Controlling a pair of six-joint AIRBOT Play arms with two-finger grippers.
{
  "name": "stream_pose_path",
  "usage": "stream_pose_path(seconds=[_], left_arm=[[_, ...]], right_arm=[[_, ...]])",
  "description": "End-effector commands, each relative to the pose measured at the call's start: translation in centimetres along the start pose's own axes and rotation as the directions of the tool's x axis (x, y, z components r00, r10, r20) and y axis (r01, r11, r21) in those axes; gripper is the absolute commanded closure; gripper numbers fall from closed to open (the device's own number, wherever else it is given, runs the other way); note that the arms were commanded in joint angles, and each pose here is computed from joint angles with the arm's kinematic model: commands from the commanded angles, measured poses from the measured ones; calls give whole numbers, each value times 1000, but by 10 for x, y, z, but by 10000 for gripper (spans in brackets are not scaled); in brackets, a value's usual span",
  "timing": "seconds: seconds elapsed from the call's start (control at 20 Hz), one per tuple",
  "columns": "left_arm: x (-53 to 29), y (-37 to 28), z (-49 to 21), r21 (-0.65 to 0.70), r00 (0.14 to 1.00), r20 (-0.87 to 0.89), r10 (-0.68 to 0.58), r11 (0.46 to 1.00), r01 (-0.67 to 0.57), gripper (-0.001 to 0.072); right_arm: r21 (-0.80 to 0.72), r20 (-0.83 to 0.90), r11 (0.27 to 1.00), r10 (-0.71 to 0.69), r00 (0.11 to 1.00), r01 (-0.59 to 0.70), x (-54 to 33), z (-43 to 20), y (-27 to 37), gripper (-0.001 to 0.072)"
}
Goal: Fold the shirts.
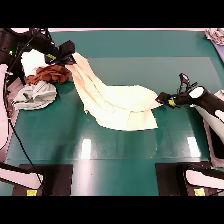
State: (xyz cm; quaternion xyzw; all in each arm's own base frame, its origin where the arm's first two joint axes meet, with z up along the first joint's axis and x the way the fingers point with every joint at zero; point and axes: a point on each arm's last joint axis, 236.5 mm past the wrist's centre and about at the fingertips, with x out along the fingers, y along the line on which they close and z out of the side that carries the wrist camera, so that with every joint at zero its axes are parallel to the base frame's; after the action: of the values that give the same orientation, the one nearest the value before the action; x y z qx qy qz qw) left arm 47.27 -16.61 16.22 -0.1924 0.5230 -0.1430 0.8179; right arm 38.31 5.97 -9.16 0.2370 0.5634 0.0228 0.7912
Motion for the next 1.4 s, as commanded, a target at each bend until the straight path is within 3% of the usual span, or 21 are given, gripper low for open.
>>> stream_pose_path(seconds=[0.0, 0.05, 0.15, 0.2, 0.5, 0.75, 0.9, 1.0, 1.05, 1.2, 1.3, 1.35], left_arm=[[-1, 0, 0, 3, 1000, 1, 0, 1000, 0, 673], [-1, 0, 0, 3, 1000, 0, 0, 1000, 0, 673], [-1, 0, 0, 3, 1000, -1, 0, 1000, 0, 673], [-1, 0, -1, 3, 1000, -5, 1, 1000, -1, 673], [-2, 7, -24, 61, 995, -100, 29, 998, -23, 673], [-31, -10, -44, 139, 995, -95, 20, 990, -7, 673], [-61, -22, -75, 192, 998, -62, 24, 981, -12, 673], [-91, -30, -91, 204, 1000, 17, -2, 979, -2, 674], [-115, -38, -92, 196, 994, 98, -37, 980, 17, 674], [-218, -67, -106, 238, 936, 317, -150, 968, 75, 674], [-290, -88, -125, 264, 861, 444, -247, 955, 138, 675], [-337, -108, -139, 321, 779, 520, -350, 926, 201, 674]], right_arm=[[-17, -7, 1000, -3, 1000, 2, 14, -4, 6, 233], [-36, 1, 999, 5, 1000, -5, 14, -2, 14, 419], [-75, -13, 997, 26, 1000, -27, 9, 0, 32, 651], [-89, -33, 995, 35, 999, -37, 5, 0, 39, 678], [-208, -31, 972, 103, 994, -107, -73, 9, 72, 681], [-246, -39, 959, 133, 990, -139, -155, -33, 64, 681], [-323, 36, 907, 299, 954, -272, -222, -54, 94, 681], [-445, 207, 839, 436, 876, -312, -290, -51, 128, 681], [-492, 318, 828, 458, 830, -268, -327, -46, 139, 681], [-627, 624, 779, 490, 609, 15, -451, -49, 173, 681], [-630, 761, 735, 517, 392, 253, -538, -67, 197, 680], [-591, 806, 716, 529, 264, 371, -582, -80, 206, 680]])
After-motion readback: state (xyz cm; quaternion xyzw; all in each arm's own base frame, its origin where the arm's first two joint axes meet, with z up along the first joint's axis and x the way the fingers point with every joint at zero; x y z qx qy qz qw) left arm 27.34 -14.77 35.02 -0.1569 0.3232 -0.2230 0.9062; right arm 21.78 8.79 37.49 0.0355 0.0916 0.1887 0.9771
